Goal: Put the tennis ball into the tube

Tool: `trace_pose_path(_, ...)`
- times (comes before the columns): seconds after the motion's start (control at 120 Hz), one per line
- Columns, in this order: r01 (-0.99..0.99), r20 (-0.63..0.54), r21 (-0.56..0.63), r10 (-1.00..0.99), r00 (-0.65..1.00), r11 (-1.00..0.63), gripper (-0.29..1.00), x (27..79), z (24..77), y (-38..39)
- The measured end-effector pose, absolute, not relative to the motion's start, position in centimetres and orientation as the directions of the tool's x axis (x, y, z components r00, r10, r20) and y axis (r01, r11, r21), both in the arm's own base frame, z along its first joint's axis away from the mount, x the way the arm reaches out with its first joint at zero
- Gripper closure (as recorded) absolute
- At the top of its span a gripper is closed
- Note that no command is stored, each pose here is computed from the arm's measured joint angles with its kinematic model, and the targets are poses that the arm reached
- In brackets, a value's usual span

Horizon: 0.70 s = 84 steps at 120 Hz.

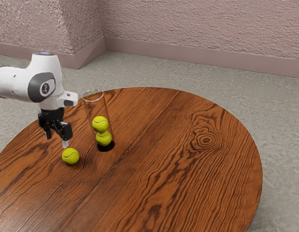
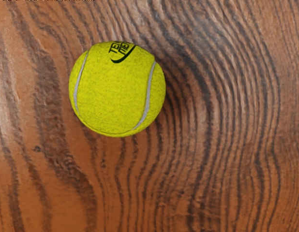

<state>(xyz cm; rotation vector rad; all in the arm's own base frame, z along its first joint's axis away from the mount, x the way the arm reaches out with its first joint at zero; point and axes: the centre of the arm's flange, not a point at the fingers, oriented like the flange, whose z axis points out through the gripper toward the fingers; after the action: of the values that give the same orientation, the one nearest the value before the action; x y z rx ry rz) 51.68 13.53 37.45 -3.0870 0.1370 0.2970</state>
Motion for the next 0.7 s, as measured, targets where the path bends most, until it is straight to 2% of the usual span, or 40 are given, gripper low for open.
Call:
trace_pose_path(0.283, -0.093, -0.099, -0.041, -0.089, 0.991, -0.995, 0.0, 51.6, 33.6, 14.7)
trace_pose_path(0.7, -0.102, -0.112, -0.035, -0.097, 0.989, -0.994, 0.0, 53.7, 28.7, 15.6)
